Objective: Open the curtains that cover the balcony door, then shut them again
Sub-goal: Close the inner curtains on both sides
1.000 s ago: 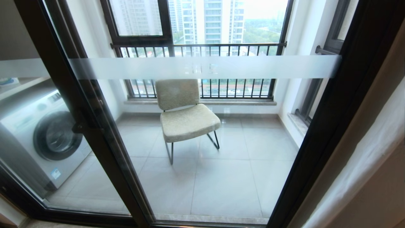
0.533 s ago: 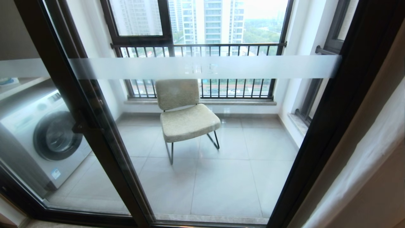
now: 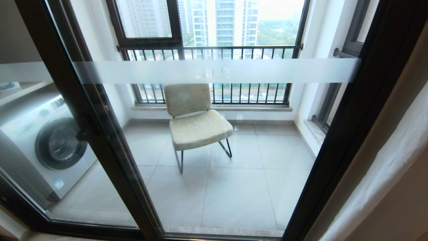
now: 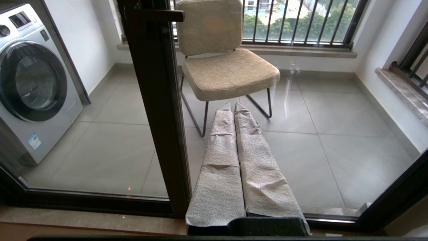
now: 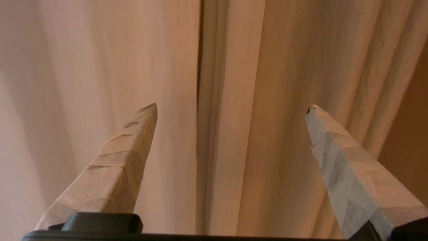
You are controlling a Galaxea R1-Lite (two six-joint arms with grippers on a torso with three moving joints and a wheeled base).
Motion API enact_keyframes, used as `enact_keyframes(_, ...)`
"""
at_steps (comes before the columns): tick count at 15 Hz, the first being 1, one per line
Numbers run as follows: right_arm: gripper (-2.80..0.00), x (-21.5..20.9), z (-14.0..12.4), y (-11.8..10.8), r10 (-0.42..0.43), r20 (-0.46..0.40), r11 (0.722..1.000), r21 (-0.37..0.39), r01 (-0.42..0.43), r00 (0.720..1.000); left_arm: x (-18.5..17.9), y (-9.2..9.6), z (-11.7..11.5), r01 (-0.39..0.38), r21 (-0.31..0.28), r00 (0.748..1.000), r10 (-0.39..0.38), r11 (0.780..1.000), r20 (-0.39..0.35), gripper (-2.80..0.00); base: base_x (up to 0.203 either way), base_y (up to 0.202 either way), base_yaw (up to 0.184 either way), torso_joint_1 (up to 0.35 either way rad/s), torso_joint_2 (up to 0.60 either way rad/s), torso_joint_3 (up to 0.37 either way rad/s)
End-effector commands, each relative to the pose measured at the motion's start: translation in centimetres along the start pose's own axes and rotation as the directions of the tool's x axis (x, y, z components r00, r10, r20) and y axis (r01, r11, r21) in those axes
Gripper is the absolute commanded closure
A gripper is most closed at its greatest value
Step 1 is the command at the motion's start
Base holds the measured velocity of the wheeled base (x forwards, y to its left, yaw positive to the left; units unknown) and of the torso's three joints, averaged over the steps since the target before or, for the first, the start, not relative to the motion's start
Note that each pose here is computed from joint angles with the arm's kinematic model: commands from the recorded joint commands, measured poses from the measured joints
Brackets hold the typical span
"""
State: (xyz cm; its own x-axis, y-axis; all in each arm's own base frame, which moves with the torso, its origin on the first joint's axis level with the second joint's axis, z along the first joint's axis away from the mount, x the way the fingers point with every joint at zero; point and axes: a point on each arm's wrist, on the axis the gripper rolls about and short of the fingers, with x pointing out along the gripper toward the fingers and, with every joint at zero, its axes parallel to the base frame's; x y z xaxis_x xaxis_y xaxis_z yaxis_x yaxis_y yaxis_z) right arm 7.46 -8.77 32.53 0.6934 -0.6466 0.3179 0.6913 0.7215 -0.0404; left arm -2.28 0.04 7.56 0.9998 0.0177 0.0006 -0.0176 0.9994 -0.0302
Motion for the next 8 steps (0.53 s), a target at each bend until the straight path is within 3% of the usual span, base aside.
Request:
enact_keyframes(1,-2.80,4.0,-0.6,-0.5,0.004,-0.031,1.000,0.027,-0.004,1.000,0.0,0.0,0.0,-0.001,0.000,1.000,0.001,1.000,0.001,0.00,0.000,0.000,0.000,0.000,0.00,0.000)
enact_keyframes(5,-2.80,8.0,-0.4,-0.9,0.048,0.000,0.996,0.069,-0.048,0.999,0.0,0.0,0.0,-0.001,0.000,1.000,0.001,1.000,0.001,0.00,0.000,0.000,0.000,0.000,0.00,0.000)
enact_keyframes(8,-2.80,8.2,-0.1,-0.7,0.105,0.010,0.991,0.081,-0.106,0.994,0.0,0.0,0.0,-0.001,0.000,1.000,0.001,1.000,0.001,0.00,0.000,0.000,0.000,0.000,0.00,0.000)
